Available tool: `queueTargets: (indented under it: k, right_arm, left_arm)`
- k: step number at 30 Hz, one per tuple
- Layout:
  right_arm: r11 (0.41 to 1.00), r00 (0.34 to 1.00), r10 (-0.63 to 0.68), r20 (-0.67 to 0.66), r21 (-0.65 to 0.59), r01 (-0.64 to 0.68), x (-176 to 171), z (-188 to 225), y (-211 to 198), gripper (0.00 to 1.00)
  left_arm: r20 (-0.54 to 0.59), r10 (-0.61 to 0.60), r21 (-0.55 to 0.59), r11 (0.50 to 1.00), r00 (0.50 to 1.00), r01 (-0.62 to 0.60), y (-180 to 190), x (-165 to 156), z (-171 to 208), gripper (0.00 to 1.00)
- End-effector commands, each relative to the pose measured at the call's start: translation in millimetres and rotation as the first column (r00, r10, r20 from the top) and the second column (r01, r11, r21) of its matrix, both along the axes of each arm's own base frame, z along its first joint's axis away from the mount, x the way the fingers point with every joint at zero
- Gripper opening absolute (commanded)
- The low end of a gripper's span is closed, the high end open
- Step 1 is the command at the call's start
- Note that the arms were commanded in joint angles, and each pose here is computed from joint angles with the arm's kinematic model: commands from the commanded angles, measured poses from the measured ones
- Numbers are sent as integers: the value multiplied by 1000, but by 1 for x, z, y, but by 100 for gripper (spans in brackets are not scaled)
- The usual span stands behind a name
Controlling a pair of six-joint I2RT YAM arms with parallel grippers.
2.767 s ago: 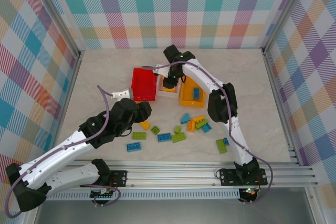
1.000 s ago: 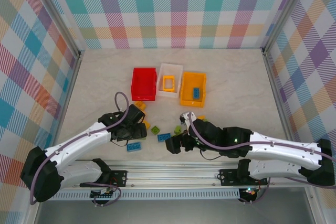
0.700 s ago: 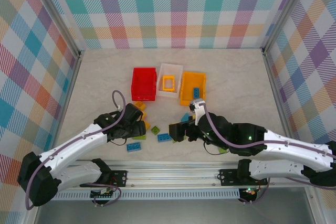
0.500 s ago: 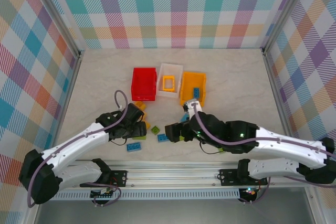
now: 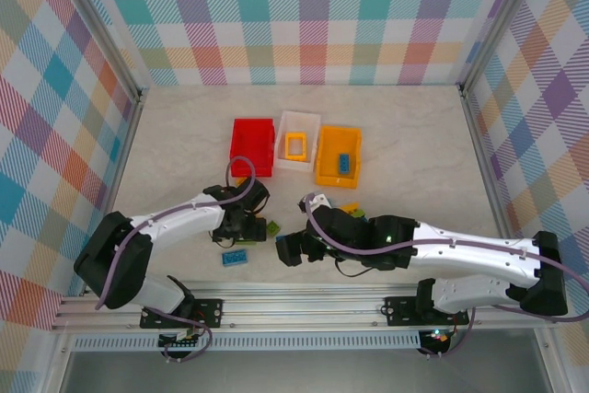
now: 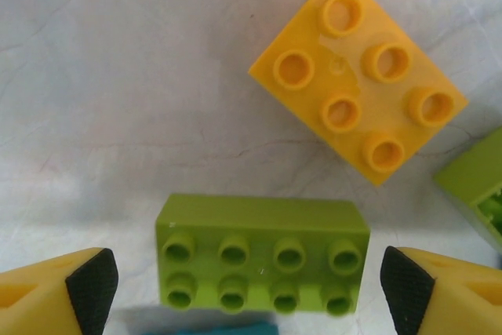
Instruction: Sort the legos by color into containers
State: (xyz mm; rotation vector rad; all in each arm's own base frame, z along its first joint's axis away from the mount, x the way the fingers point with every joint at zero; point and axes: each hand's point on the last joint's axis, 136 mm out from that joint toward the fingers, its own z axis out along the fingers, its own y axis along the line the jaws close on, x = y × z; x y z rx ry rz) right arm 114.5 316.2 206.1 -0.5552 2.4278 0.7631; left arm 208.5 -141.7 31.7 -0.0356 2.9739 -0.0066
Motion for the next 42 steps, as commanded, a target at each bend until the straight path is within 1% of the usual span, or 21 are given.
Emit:
queueTargets:
  k: [1,7,13,15,17,20,23,27,31,34,36,38,42]
  right_arm:
    - [1000,1000,-7,-23,19,7,-4,-3,0,100]
    - [1000,999,-19,-26,12,20,-3,-5,-2,99]
    - [999,999,-31,-17,9,32,-1,-6,-4,99]
    - [999,999,-32,-8,15,32,1,-3,-3,99]
    - [999,999,-39,14,24,39,6,3,-3,99]
    - [996,997,-52,60,80,48,23,21,0,98]
    - [986,990,-107,88,140,94,54,37,-2,97]
    - [961,981,-170,96,238,143,96,57,-7,96]
    - [949,975,-210,76,256,184,123,62,-14,96]
    - [948,975,-212,68,257,188,128,63,-13,96]
    - [949,976,-212,58,250,191,128,59,-13,96]
    - [949,976,-215,44,245,198,128,54,-13,96]
    - [948,976,-218,23,242,206,127,45,-13,96]
  left_arm:
    - [2,-15,-35,999,1000,15,-7,6,-7,85]
    - [-6,-10,-1,1000,1000,10,-4,8,-12,72]
    - [20,-2,2,1000,1000,2,1,8,-4,58]
    - [47,5,5,1000,999,-6,4,10,6,57]
    - [91,8,-8,1000,996,-8,4,14,25,57]
    - [166,10,-32,999,986,-4,2,29,61,56]
    - [199,30,-78,997,980,-14,0,55,88,56]
    - [249,44,-98,995,968,-20,-2,107,115,56]
    - [279,71,-122,992,958,-38,-10,166,118,54]
    - [291,91,-108,992,952,-62,-9,205,114,53]
    - [287,100,-89,993,953,-78,-6,224,107,53]
    - [279,113,-84,992,954,-93,-4,238,101,53]
    - [258,123,-72,992,958,-108,1,252,88,55]
